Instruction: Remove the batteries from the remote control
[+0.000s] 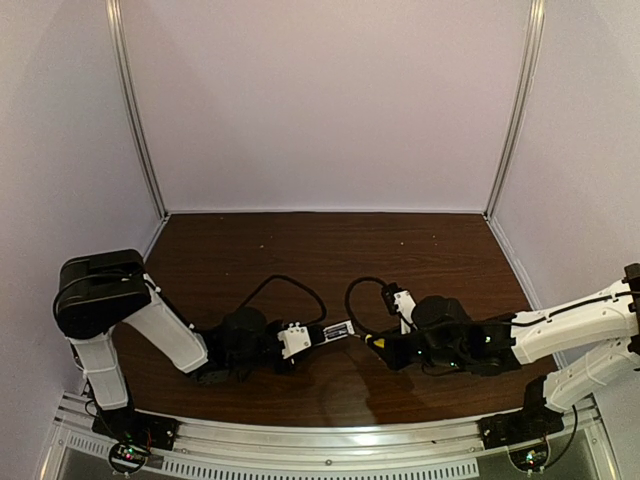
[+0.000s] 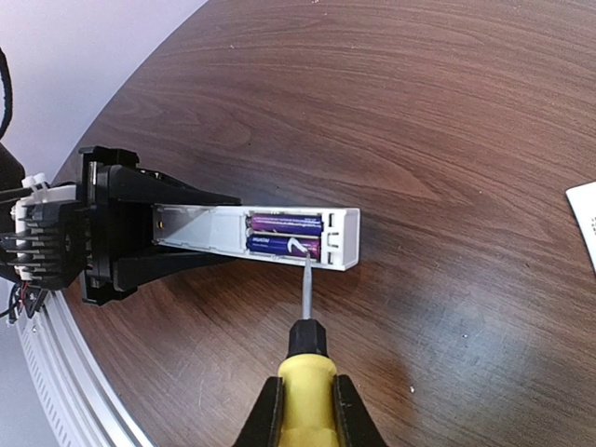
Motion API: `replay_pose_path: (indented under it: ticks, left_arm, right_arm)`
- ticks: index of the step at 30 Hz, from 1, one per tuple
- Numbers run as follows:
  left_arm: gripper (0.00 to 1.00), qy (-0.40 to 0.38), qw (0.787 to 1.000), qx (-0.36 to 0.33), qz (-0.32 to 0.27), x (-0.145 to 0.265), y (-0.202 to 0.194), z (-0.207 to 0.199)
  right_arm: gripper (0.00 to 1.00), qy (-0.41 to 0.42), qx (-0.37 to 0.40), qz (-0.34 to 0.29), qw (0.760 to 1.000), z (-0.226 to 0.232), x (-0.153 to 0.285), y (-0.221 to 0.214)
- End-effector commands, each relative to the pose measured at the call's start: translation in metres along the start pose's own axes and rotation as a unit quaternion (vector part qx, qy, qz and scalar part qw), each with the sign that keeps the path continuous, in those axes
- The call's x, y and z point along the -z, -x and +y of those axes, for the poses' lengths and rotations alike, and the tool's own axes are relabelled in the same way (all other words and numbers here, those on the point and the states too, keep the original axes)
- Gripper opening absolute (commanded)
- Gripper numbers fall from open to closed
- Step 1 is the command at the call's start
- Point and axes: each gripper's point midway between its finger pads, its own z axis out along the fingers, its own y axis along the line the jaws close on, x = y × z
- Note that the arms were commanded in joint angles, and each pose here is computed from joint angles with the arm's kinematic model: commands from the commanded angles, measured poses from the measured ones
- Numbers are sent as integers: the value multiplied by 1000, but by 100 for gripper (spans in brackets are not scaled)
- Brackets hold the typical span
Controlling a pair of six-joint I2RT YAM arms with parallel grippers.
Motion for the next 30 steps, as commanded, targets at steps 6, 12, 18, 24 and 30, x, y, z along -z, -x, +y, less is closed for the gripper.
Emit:
replay_pose_path:
  ticks: [6, 12, 18, 24, 30]
  left_arm:
    - [0, 12, 1000, 4, -7, -7, 7, 5]
    - [0, 11, 1000, 4, -5, -8, 6, 5]
    - [0, 11, 1000, 4, -4, -8, 6, 5]
    - [0, 10, 1000, 4, -5, -8, 6, 4]
    - [0, 10, 1000, 4, -4, -8, 6, 5]
  right_arm:
    - [0, -10, 7, -21, 1000, 5, 4, 19]
    - [0, -16, 9, -22, 1000, 3, 2, 20]
    - [0, -42, 15, -16, 999, -5, -2, 18]
    - [0, -46, 18, -11, 999, -5, -6, 14]
    - [0, -53, 20, -5, 998, -8, -9, 11]
